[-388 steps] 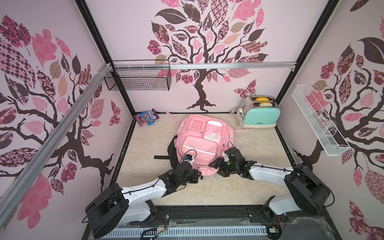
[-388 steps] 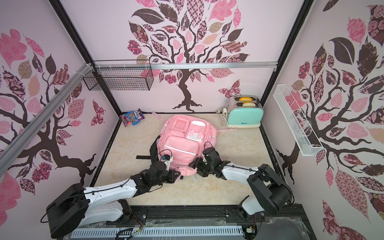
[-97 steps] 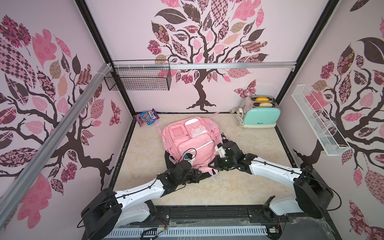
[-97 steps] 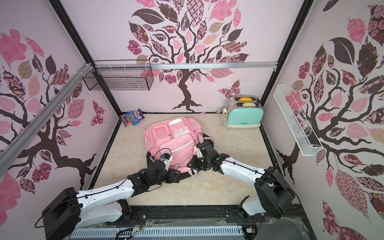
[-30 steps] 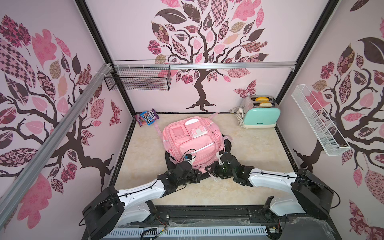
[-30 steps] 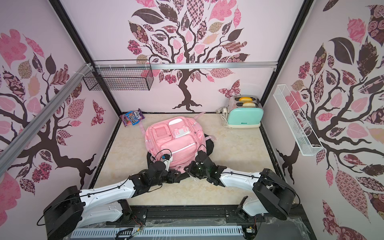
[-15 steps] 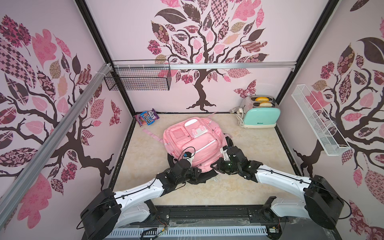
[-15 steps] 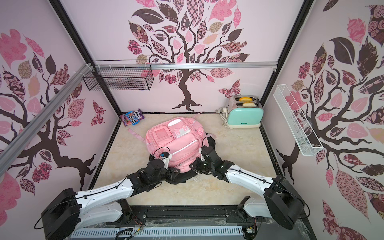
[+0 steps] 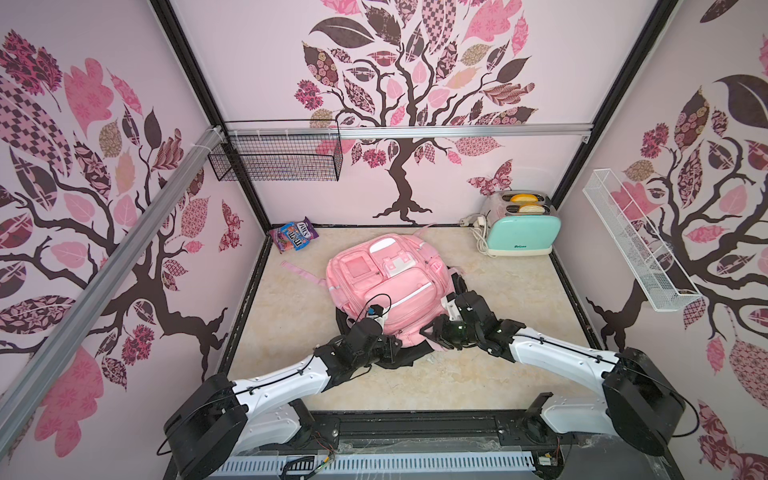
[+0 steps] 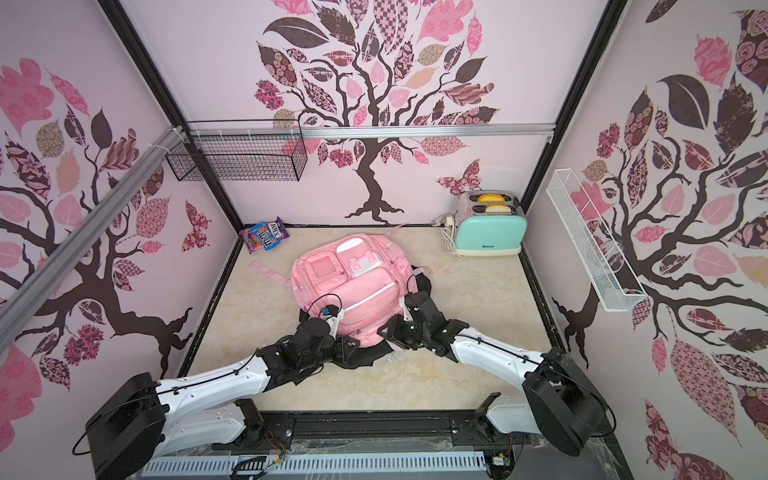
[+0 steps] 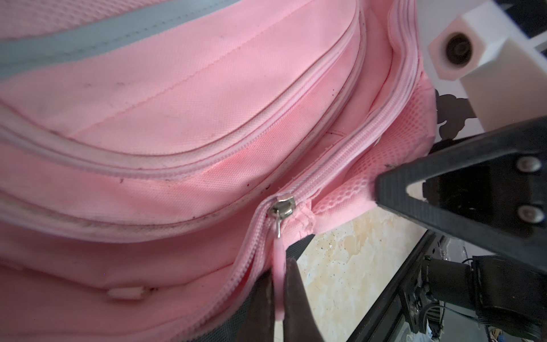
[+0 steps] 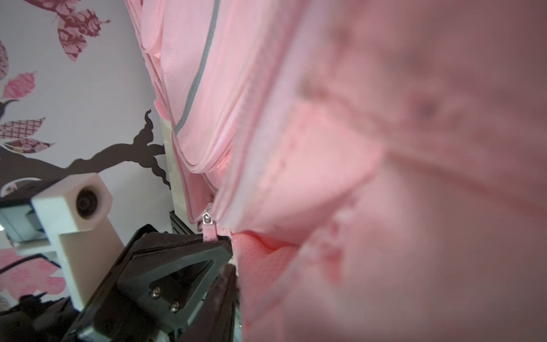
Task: Zip up the backpack
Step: Zip the zipper on the backpack.
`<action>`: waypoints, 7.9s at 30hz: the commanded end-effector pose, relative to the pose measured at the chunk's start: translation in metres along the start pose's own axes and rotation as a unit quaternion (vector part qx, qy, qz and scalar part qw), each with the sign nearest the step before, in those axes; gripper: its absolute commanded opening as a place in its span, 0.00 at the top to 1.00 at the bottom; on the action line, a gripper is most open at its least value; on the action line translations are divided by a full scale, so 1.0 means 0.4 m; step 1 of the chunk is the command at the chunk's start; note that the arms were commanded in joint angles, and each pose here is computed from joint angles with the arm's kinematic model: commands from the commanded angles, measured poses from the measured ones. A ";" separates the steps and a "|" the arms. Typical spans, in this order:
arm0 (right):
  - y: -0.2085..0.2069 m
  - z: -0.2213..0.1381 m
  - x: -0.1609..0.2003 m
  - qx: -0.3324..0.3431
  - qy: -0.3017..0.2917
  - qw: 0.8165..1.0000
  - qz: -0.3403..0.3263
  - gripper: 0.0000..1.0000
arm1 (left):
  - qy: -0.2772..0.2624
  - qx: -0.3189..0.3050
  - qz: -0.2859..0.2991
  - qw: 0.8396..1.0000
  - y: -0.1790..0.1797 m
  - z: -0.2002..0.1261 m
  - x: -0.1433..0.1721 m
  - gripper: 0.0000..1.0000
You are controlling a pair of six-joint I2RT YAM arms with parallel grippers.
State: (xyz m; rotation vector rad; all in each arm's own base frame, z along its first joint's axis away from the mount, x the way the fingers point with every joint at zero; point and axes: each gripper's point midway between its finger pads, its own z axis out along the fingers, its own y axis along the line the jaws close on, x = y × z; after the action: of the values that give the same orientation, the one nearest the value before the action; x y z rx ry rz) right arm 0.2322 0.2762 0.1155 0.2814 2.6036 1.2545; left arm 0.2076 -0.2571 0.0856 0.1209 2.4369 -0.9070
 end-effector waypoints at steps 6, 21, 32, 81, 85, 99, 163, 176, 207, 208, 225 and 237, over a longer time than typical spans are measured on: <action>0.052 0.020 0.019 -0.033 0.000 0.998 0.047 0.36 | 0.027 -0.023 -0.012 0.999 0.047 0.025 0.043 1.00; 0.012 0.116 0.045 -0.045 -0.021 0.992 0.115 0.33 | 0.026 0.002 0.000 1.000 0.007 0.022 0.060 1.00; 0.008 0.113 0.006 -0.026 -0.063 0.991 0.113 0.34 | 0.024 0.008 0.000 1.000 0.002 0.017 0.063 1.00; -0.076 0.031 -0.050 0.038 -0.026 0.998 0.052 0.71 | 0.025 -0.048 -0.013 0.998 0.071 0.014 0.045 1.00; -0.080 0.041 -0.036 0.036 -0.029 0.996 0.078 0.61 | 0.032 -0.028 -0.010 0.999 0.046 0.033 0.053 1.00; -0.013 0.098 0.033 -0.015 -0.012 0.991 0.129 0.39 | 0.026 0.018 0.004 0.999 -0.013 0.032 0.048 1.00; -0.072 -0.006 -0.091 0.083 -0.041 0.994 -0.062 1.00 | 0.025 -0.183 -0.026 0.982 0.209 -0.056 -0.047 1.00; -0.031 -0.050 -0.109 0.084 0.009 0.986 -0.140 1.00 | 0.035 -0.265 -0.045 0.962 0.281 -0.082 -0.120 1.00; -0.173 -0.095 -0.188 0.161 0.009 0.983 -0.084 1.00 | -0.031 -0.459 -0.105 0.882 0.473 -0.286 -0.219 1.00; -0.180 -0.098 -0.192 0.167 0.007 0.983 -0.080 1.00 | -0.034 -0.459 -0.107 0.882 0.472 -0.287 -0.221 1.00; 0.057 -0.228 -0.242 0.048 -0.088 0.987 -0.125 0.01 | -0.126 -0.363 -0.105 0.917 0.355 -0.303 -0.359 0.02; 0.063 -0.529 -0.328 0.165 -0.344 0.910 -0.161 0.01 | -0.297 -0.269 -0.076 0.913 0.237 -0.492 -0.410 0.02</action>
State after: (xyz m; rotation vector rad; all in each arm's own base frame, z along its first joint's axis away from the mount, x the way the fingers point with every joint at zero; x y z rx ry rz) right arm 0.2988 0.1242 0.2796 0.2643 2.1727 0.6240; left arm 0.2898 -0.0513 0.2254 -0.4873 2.1074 -0.2450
